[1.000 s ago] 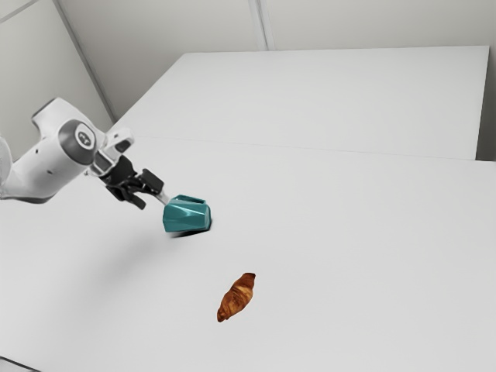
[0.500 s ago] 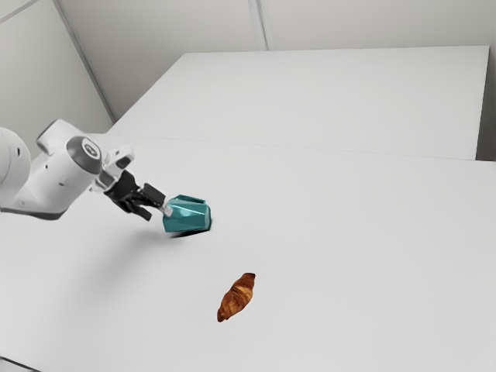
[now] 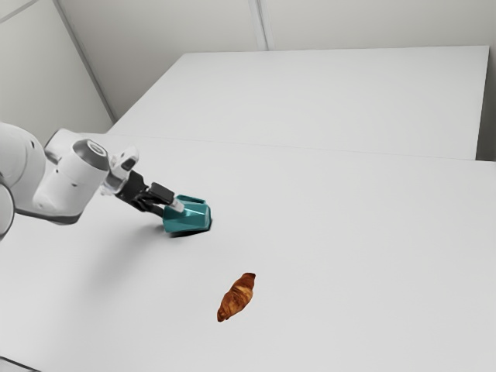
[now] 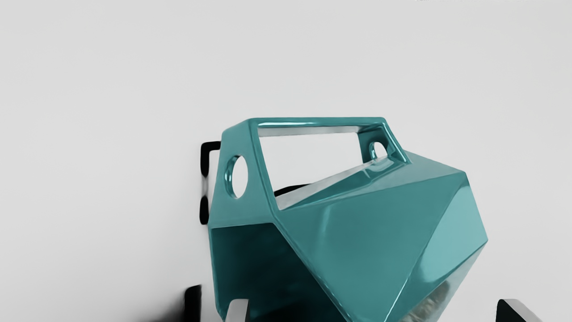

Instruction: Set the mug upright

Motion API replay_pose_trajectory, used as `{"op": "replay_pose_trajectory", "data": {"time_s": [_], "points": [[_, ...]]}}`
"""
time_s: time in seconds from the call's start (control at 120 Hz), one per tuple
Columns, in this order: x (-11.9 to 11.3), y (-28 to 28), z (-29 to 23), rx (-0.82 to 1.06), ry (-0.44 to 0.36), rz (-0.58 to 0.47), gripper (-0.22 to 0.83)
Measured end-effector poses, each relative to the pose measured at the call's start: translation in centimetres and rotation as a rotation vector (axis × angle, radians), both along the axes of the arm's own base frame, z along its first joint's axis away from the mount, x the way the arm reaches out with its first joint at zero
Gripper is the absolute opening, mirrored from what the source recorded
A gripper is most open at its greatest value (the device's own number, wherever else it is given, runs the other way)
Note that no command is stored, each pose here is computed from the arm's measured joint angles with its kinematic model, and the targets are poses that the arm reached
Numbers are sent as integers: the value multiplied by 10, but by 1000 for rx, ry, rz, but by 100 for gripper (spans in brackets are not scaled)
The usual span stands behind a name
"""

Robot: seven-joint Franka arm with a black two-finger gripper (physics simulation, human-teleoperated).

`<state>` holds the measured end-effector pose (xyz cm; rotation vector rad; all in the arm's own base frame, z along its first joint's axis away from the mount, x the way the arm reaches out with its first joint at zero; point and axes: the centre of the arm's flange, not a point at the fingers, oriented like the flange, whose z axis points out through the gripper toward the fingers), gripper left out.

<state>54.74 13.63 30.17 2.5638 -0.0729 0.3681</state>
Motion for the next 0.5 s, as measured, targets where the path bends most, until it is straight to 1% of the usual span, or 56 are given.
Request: {"op": "replay_pose_trajectory", "data": {"time_s": [0.308,0.5], "points": [[1,-8,-16,-106,-24,-4,62],[3,-11,-21,-165,-43,-27,62]]}}
